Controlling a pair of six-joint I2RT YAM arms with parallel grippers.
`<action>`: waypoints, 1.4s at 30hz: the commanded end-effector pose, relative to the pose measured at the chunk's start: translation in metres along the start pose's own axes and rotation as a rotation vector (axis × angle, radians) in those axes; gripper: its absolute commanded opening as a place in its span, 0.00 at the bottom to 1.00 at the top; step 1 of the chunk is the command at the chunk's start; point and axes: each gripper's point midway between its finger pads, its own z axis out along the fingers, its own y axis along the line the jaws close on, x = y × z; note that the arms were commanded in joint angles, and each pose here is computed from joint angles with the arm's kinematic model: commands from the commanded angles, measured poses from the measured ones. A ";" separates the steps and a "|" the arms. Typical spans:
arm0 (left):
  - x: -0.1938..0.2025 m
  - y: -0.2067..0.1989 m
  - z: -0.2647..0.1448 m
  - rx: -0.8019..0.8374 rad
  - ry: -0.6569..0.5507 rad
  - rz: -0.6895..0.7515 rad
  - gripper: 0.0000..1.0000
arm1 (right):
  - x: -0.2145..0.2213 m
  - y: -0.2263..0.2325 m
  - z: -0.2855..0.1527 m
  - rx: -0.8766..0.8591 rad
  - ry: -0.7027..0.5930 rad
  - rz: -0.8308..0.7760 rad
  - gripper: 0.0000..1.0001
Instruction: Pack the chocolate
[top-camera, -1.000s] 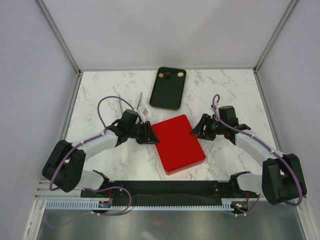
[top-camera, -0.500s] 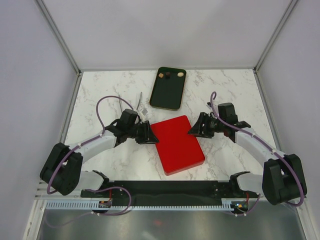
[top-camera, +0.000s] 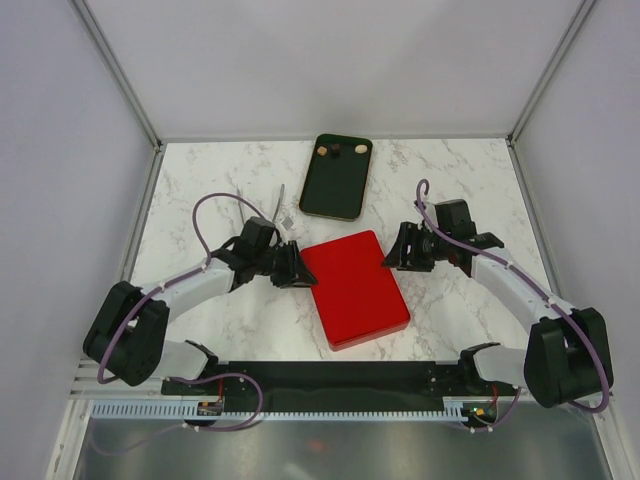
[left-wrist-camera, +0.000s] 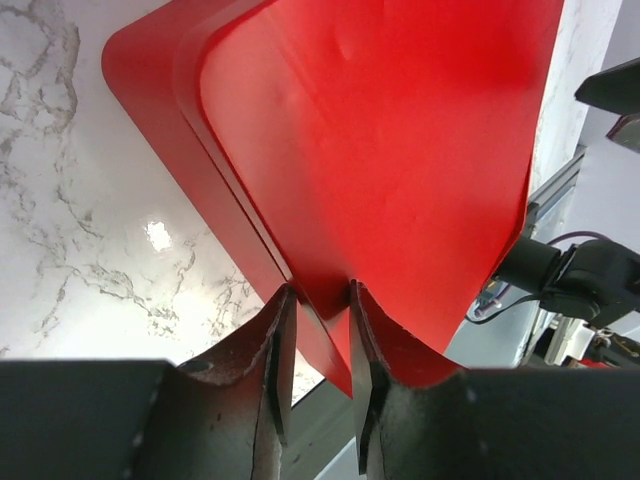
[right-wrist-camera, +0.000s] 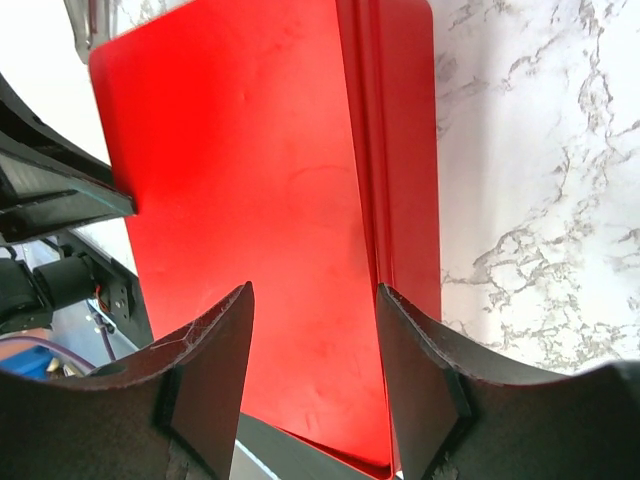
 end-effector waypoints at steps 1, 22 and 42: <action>-0.010 -0.009 -0.003 0.044 -0.031 -0.030 0.19 | -0.006 -0.001 -0.002 0.023 -0.006 -0.049 0.61; 0.000 0.018 0.004 0.070 0.045 -0.146 0.04 | 0.005 0.003 0.005 0.003 0.041 -0.042 0.63; 0.001 0.020 0.006 0.080 0.055 -0.154 0.03 | 0.034 -0.002 0.019 -0.006 0.103 -0.004 0.59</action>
